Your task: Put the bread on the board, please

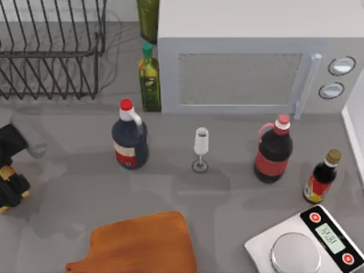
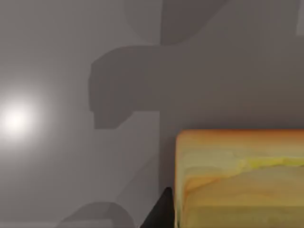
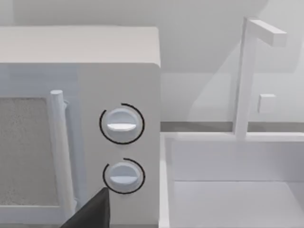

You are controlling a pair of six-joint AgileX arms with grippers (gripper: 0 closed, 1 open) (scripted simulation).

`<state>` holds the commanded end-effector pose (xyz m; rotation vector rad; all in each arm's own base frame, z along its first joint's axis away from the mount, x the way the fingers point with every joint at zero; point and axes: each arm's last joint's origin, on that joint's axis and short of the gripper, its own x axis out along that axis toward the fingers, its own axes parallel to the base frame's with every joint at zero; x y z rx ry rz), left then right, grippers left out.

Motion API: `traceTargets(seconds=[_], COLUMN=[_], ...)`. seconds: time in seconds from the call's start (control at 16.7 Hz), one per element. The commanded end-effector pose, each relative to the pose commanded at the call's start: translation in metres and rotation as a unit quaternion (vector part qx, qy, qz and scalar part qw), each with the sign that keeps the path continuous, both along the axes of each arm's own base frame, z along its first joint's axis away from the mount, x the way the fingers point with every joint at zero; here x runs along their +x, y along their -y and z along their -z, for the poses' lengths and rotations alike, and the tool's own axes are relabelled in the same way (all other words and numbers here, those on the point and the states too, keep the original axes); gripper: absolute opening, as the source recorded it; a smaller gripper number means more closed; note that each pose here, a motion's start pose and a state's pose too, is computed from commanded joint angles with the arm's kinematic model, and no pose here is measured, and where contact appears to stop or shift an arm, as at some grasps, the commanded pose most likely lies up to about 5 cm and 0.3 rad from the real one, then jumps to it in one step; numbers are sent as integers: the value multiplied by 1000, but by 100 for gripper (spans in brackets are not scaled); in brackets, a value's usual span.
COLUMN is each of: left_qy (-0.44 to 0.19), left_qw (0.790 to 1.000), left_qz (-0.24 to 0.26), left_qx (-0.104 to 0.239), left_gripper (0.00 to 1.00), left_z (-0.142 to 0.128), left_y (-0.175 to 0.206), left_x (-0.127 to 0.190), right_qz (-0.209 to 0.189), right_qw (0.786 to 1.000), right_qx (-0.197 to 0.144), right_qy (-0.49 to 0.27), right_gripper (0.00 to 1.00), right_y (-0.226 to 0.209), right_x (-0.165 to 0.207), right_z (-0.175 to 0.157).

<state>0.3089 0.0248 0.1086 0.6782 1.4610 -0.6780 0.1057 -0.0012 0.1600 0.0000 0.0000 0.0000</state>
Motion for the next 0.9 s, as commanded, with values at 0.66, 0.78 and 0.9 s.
traceTargets(seconds=[0.66,0.78,0.9], left_qy=[4,3,-6], left_qw=[1000,1000,1000], left_qz=[-3,-2,0], left_qx=[-4,-4,-5], left_gripper=[0,0,0], left_z=[-15,-33,-56], left_y=[0,0,0], left_x=[3,5,4], right_qz=[0,0,0], right_qw=[1000,1000,1000], right_qx=[0,0,0], right_qy=[0,0,0], right_gripper=[100,100,100], right_y=[0,0,0], right_x=[0,0,0], right_z=[0,0,0])
